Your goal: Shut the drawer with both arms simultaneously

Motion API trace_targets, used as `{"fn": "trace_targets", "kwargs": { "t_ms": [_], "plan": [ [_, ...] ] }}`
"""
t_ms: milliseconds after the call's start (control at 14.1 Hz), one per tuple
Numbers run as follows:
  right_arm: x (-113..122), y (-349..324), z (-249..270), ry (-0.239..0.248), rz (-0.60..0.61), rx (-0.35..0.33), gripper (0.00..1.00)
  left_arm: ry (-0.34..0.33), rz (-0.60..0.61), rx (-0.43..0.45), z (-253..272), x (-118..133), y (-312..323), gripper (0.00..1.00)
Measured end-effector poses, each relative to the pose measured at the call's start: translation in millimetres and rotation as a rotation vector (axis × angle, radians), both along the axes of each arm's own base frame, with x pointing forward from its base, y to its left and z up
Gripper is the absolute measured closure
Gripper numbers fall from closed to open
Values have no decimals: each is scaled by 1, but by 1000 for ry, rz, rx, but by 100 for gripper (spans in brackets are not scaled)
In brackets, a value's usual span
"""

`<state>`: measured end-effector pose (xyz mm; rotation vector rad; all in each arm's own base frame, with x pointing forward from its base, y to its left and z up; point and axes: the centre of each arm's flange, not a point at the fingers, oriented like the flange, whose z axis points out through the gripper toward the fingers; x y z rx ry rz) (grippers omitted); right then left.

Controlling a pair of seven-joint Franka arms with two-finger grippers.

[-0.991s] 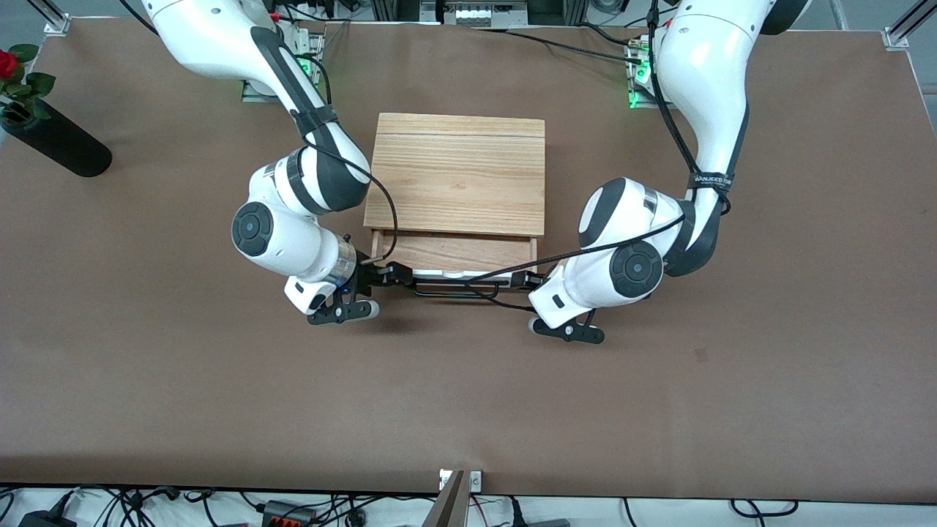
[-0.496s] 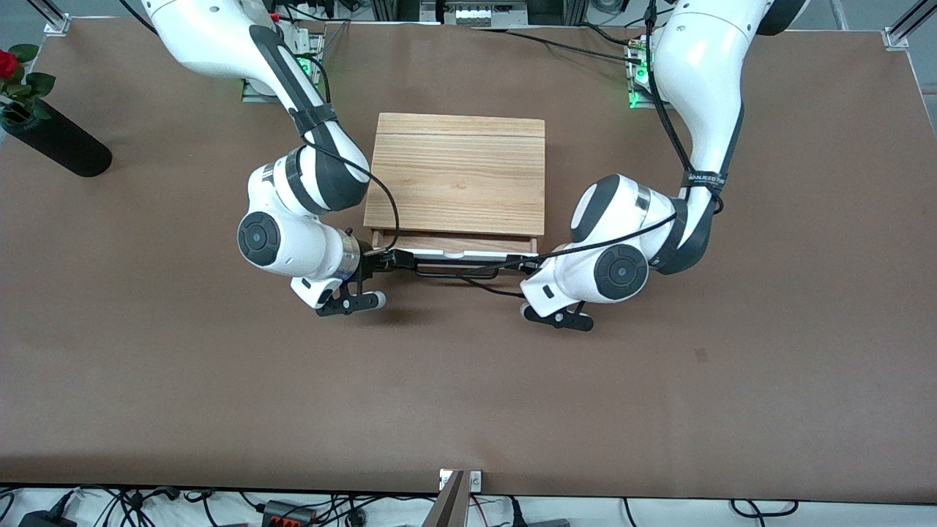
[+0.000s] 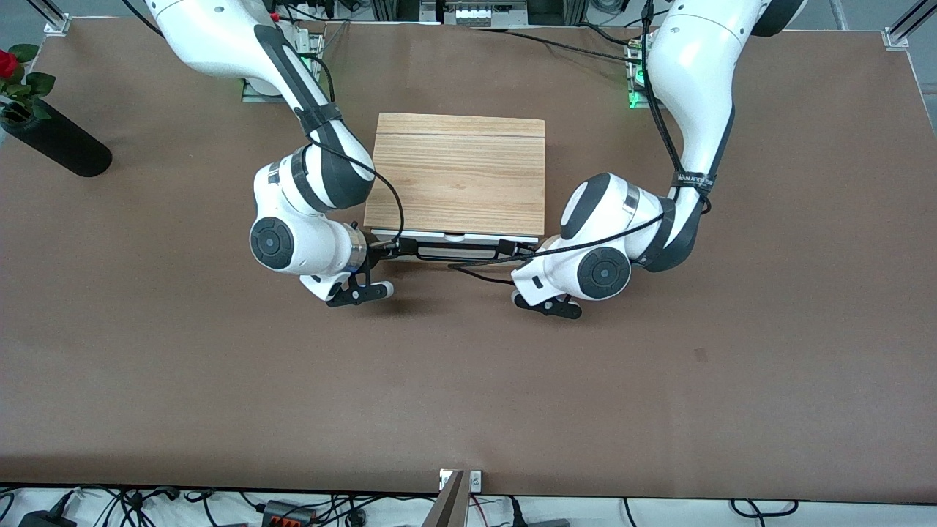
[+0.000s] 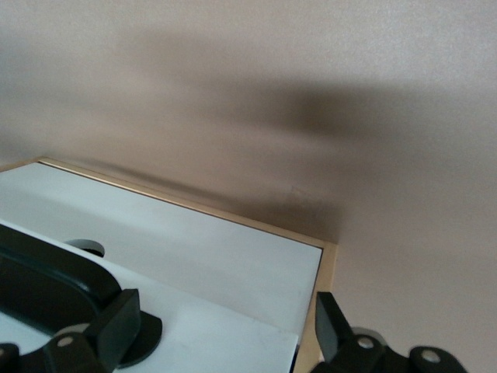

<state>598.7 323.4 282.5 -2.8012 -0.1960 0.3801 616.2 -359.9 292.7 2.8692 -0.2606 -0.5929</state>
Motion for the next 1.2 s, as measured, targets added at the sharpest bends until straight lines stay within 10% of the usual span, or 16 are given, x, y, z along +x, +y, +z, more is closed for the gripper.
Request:
{"fn": "trace_targets", "kwargs": {
  "t_ms": [708,1204],
  "plan": [
    [-1,2,5,10,15,1,0,29,51,-22,-1,11,24,0],
    [21,-21,99,-161,73,-78,0,-54,124,-66,39,47,59,0]
  ]
}}
